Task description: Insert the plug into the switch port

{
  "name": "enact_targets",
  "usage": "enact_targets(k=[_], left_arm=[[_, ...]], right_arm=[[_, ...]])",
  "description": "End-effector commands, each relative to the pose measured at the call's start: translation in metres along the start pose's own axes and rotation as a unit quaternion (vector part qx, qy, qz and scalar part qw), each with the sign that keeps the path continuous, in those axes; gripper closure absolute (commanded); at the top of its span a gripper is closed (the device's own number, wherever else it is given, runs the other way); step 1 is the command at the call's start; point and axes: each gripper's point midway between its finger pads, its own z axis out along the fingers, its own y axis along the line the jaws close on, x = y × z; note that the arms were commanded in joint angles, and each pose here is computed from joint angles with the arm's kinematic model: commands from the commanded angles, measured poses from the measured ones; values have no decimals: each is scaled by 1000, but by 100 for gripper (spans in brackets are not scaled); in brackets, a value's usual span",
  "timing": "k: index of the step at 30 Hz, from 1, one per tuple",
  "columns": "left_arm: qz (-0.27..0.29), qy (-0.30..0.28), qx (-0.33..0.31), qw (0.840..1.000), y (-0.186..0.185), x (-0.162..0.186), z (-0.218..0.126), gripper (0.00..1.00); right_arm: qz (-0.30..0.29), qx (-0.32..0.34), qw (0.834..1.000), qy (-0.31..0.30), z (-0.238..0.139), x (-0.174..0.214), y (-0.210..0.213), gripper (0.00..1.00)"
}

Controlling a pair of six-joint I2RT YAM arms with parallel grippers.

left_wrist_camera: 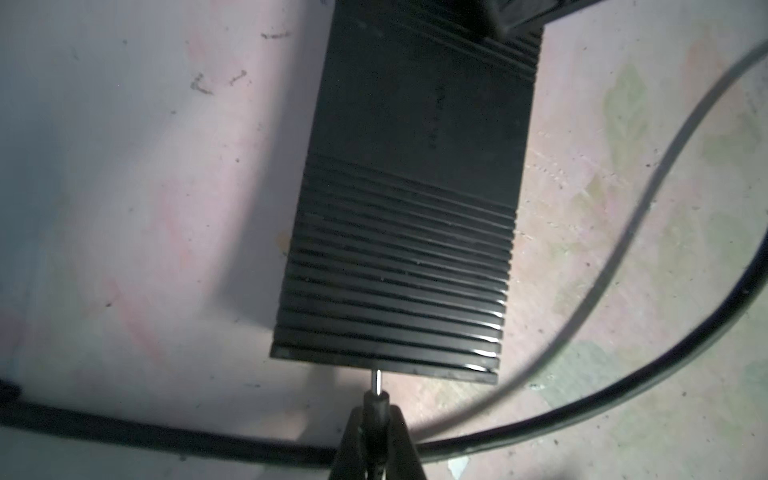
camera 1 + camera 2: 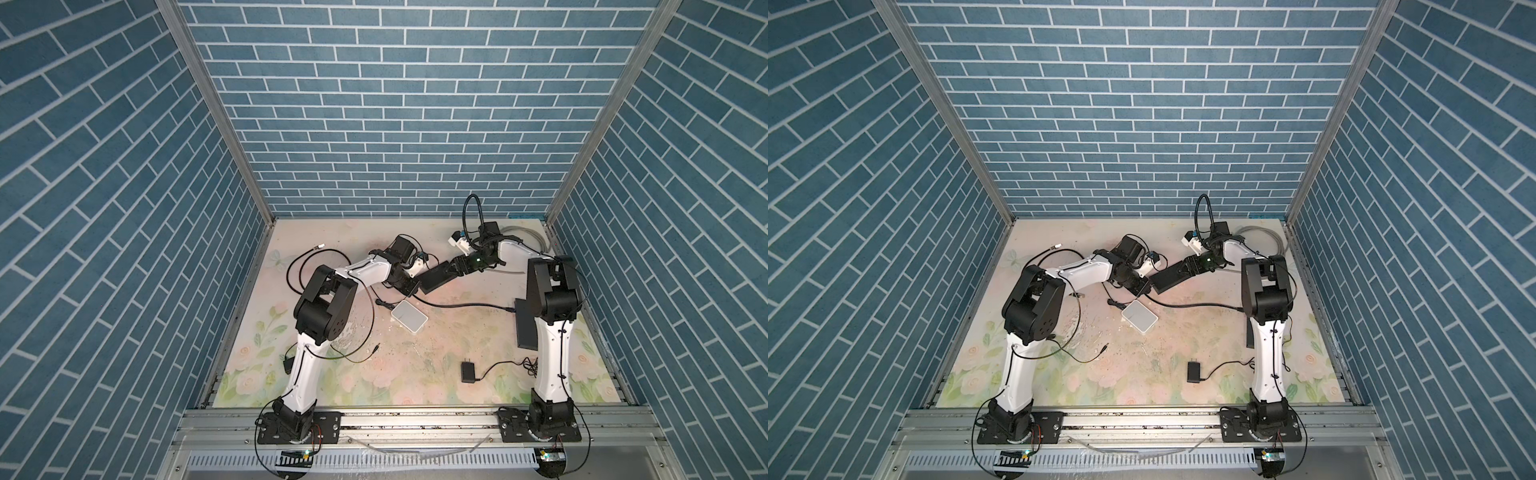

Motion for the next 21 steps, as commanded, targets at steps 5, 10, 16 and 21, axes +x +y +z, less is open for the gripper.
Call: enact_targets(k=[5,10,16,21], left_arm=[[-1,19,-10,1000,16,4,-3,99],[2,36,-15,999,20,13,-6,100],[13,53,-8,998,22,21,-10,98],[14,83,-29,996,30,34,-9,98]], right_arm=[[2,-37,999,4,5,5,20,41],[5,-32,999,5,6,4,18,41],[4,-35,999,2,5,3,19,41],[8,-34,999,-2,5,1,19,41]])
